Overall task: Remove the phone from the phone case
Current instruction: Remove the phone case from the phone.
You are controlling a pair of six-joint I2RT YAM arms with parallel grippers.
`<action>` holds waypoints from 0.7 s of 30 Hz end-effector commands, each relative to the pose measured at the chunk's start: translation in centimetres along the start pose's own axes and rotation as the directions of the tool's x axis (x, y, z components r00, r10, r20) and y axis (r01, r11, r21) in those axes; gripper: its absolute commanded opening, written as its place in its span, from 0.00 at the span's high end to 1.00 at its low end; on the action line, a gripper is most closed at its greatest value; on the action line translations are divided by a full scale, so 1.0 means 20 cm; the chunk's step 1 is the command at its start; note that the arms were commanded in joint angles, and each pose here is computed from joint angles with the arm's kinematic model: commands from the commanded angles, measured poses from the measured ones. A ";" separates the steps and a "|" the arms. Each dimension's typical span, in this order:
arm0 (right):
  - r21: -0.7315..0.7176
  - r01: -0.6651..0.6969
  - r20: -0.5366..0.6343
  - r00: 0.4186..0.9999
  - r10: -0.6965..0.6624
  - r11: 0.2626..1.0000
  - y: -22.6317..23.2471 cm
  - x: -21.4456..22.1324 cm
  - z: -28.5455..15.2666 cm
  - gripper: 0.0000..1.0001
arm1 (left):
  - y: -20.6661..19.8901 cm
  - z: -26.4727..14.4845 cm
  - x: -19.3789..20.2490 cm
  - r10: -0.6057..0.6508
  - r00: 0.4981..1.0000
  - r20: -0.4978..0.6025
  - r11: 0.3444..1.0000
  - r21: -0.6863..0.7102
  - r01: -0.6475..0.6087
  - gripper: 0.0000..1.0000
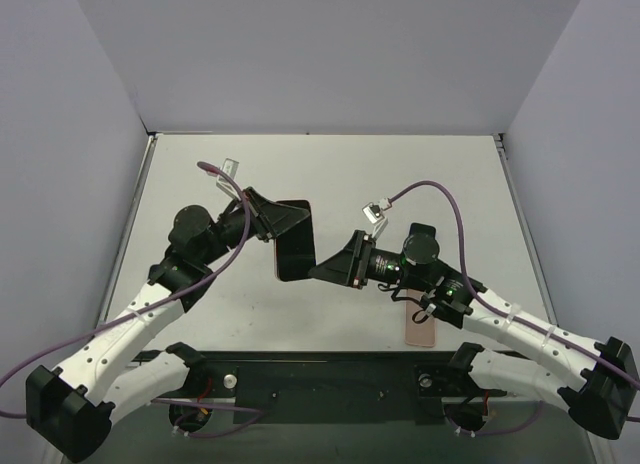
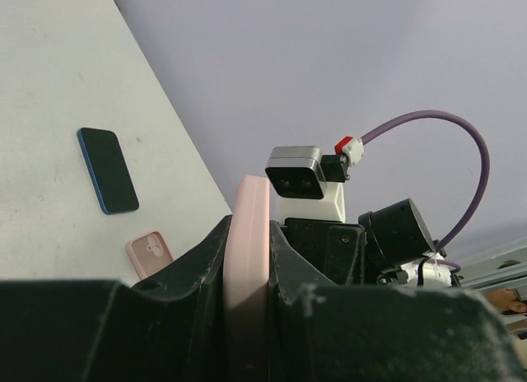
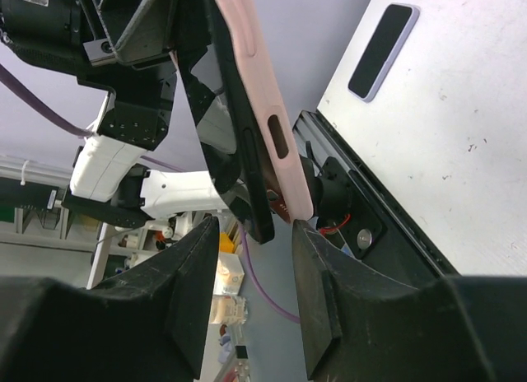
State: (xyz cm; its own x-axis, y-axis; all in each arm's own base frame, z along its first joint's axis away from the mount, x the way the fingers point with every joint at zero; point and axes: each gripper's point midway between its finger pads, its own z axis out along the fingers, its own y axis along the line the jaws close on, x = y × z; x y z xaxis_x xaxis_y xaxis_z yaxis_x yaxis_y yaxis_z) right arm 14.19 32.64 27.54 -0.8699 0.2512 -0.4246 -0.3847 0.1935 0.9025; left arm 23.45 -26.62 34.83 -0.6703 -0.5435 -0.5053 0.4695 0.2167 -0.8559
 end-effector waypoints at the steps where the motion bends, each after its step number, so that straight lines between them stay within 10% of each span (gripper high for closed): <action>1: -0.223 0.093 0.085 0.993 -0.076 0.970 0.37 -0.11 -0.06 0.62 | -0.15 0.00 -0.03 0.076 0.997 -0.001 0.996 0.046 -0.076 1.00; 21: -0.166 0.147 0.077 0.988 -0.136 0.975 0.31 -0.08 -0.07 0.50 | -0.18 0.01 -0.03 -0.055 0.998 -0.009 0.992 0.116 0.056 1.00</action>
State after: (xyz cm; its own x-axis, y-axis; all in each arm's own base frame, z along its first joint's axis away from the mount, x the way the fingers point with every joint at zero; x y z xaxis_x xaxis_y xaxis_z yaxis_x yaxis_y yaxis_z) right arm 13.29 32.26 28.44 -0.8559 0.2399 -0.4582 -0.4261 0.1750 0.8876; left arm 23.13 -27.17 34.99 -0.6814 -0.5112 -0.5238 0.4785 0.2303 -0.8473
